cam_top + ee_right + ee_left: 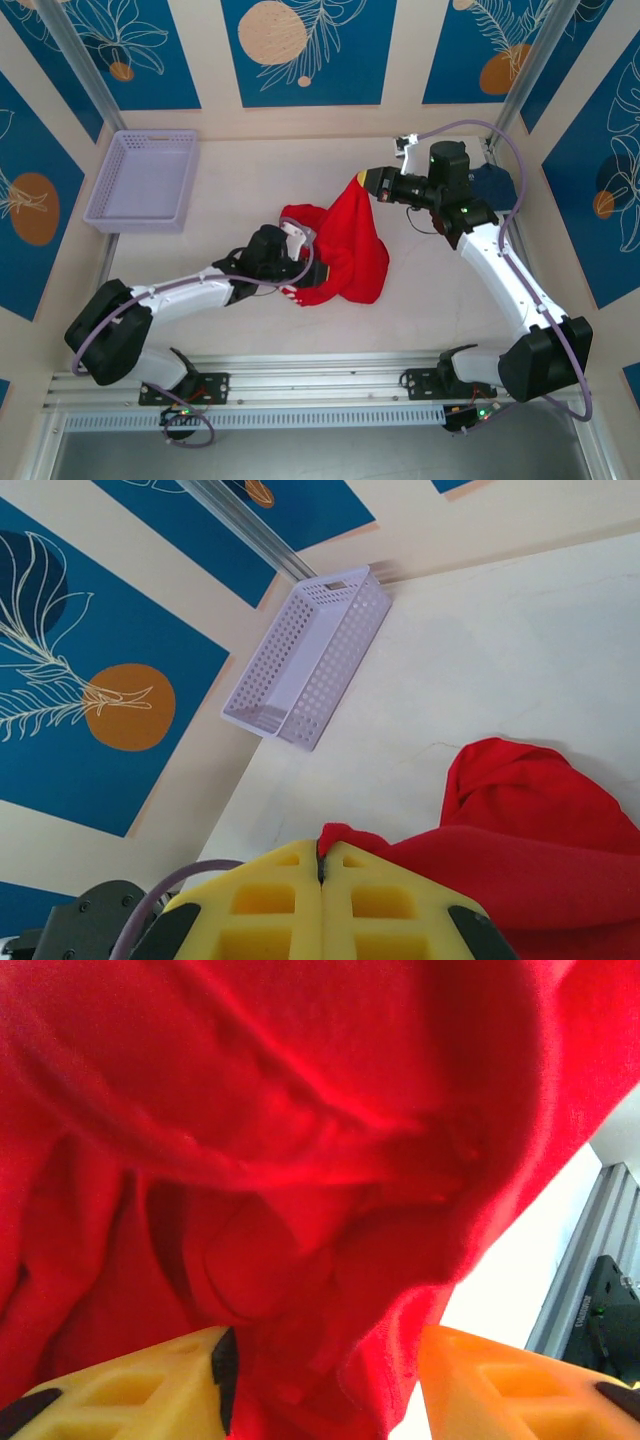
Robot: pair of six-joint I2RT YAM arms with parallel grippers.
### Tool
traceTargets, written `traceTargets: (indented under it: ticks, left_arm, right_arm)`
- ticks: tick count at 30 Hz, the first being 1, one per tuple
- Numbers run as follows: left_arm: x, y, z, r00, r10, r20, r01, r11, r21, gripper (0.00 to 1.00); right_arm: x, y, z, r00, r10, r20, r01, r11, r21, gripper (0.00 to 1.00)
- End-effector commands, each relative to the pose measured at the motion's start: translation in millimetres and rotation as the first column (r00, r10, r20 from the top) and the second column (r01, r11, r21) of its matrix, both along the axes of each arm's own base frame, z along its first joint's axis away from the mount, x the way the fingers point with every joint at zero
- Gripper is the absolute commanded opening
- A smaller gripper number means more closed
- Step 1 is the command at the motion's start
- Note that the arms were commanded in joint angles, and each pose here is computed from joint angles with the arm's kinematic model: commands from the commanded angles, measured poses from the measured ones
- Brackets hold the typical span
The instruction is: Fold the inside-out t-shirt
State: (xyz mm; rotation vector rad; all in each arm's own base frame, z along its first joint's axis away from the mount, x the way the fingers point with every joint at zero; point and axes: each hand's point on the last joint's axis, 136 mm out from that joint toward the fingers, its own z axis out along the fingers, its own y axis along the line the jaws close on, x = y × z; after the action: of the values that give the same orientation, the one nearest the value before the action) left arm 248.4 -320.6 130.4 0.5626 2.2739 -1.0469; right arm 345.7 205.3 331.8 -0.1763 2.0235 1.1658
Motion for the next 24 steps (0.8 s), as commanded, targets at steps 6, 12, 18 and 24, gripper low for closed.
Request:
traceTargets:
  ticks: [6, 12, 18, 24]
  left_arm:
    - [9, -18, 28, 0.996, -0.021, 0.09, 0.027, 0.998, -0.061, 0.24]
    - [11, -18, 50, 0.988, -0.038, 0.147, 0.048, 0.997, -0.065, 0.0]
    - [-12, 8, 160, 0.947, -0.022, 0.32, 0.094, 0.973, -0.211, 0.0]
    - [1, 42, 241, 0.896, 0.132, 0.424, -0.008, 0.96, -0.281, 0.0]
  right_arm:
    - [4, -1, 5, 1.0, -0.003, 0.023, 0.003, 1.0, 0.0, 0.0]
    - [4, -6, 3, 1.0, -0.02, 0.022, 0.02, 1.0, -0.009, 0.0]
    - [14, -23, -15, 0.994, -0.105, 0.031, 0.109, 0.978, -0.18, 0.0]
    - [26, -27, -53, 0.987, -0.16, 0.016, 0.156, 0.931, -0.329, 0.0]
